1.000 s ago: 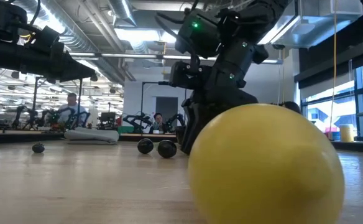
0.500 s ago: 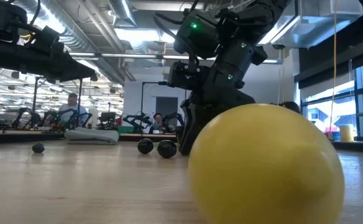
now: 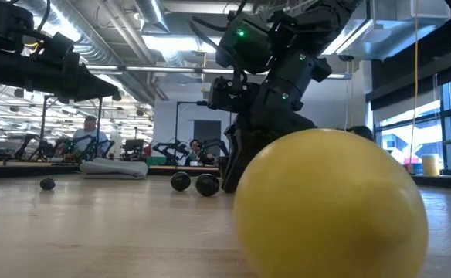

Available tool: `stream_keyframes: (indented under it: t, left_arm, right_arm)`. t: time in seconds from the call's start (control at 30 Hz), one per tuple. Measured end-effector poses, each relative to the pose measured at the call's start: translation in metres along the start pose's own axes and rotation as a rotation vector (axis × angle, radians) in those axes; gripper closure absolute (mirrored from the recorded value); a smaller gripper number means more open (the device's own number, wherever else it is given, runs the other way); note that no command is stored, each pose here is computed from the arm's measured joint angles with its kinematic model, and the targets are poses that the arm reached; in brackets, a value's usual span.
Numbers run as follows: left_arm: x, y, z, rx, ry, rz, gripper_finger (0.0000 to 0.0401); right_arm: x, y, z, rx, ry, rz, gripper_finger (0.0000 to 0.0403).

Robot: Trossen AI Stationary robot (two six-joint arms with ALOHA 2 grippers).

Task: Pick and placing Produce into tupperware
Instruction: Put the right blueberry into the black bin

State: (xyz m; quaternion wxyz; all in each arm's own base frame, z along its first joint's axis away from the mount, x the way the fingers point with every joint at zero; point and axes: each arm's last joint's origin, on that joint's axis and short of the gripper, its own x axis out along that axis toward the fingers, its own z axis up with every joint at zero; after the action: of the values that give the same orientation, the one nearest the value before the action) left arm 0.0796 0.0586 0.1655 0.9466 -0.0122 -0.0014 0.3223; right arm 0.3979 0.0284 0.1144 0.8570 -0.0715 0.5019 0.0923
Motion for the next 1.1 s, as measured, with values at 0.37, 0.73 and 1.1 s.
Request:
stream_keyframes:
  t: [0.37,0.73,1.1]
  left_arm:
    - [0.000,0.000,0.000,0.000,0.000,0.000,0.0261]
    - [0.000,0.000,0.000,0.000,0.000,0.000,0.0261]
    - [0.000,0.000,0.000,0.000,0.000,0.000,0.0261]
  right_arm:
    - [-0.009,-0.004,0.009,0.028,0.004,-0.004,0.0354]
    - [-0.058,-0.061,0.026,0.091,0.179,-0.130,0.0354]
    - [-0.094,-0.150,0.002,0.254,0.183,-0.288,0.0350]
